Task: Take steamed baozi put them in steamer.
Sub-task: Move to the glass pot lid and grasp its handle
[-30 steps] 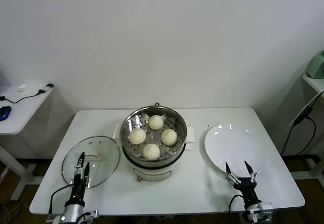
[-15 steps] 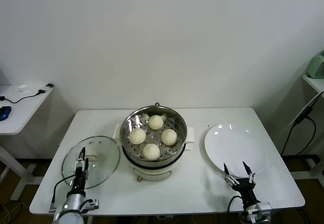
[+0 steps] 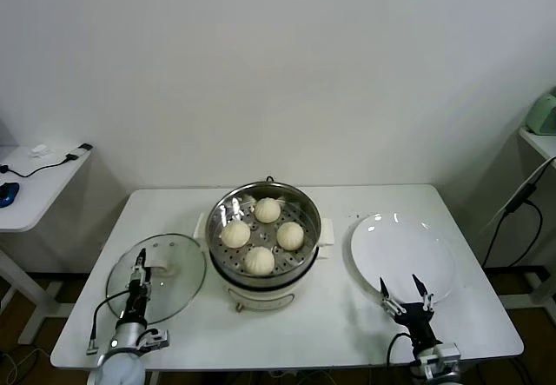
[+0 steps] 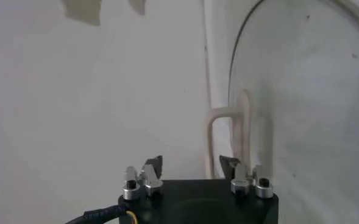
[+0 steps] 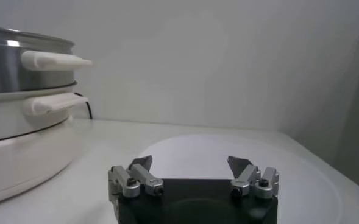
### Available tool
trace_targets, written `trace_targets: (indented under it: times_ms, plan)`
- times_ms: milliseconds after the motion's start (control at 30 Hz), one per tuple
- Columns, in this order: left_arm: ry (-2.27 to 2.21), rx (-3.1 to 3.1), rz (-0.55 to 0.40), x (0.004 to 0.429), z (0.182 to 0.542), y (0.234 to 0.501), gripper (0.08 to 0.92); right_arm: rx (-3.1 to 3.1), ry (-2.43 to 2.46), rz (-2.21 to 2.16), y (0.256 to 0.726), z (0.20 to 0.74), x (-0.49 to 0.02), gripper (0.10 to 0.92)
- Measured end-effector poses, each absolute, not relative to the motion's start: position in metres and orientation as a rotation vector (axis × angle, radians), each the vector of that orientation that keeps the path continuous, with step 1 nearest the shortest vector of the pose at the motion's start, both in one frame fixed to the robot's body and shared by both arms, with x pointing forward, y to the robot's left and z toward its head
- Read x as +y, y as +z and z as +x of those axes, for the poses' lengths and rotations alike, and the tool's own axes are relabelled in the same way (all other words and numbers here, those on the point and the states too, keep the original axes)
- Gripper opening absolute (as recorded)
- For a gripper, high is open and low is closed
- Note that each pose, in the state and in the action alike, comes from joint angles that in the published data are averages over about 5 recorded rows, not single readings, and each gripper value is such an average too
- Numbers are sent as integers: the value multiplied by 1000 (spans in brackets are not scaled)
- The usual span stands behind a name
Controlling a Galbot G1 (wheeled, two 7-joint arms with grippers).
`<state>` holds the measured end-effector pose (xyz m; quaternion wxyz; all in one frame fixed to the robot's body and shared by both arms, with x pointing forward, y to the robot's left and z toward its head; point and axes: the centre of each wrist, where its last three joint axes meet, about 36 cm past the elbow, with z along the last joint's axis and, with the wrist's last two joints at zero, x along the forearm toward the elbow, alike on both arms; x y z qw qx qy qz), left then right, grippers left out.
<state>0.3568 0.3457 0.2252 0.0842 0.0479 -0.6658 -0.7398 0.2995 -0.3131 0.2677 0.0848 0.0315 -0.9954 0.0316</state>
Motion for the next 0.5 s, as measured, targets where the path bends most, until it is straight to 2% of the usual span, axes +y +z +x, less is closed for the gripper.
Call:
trace_targets:
  times_ms: [500]
  plan:
    - [-2155,-2025,134,344,360,211,180,-2967,116,99,269,299,-311,823]
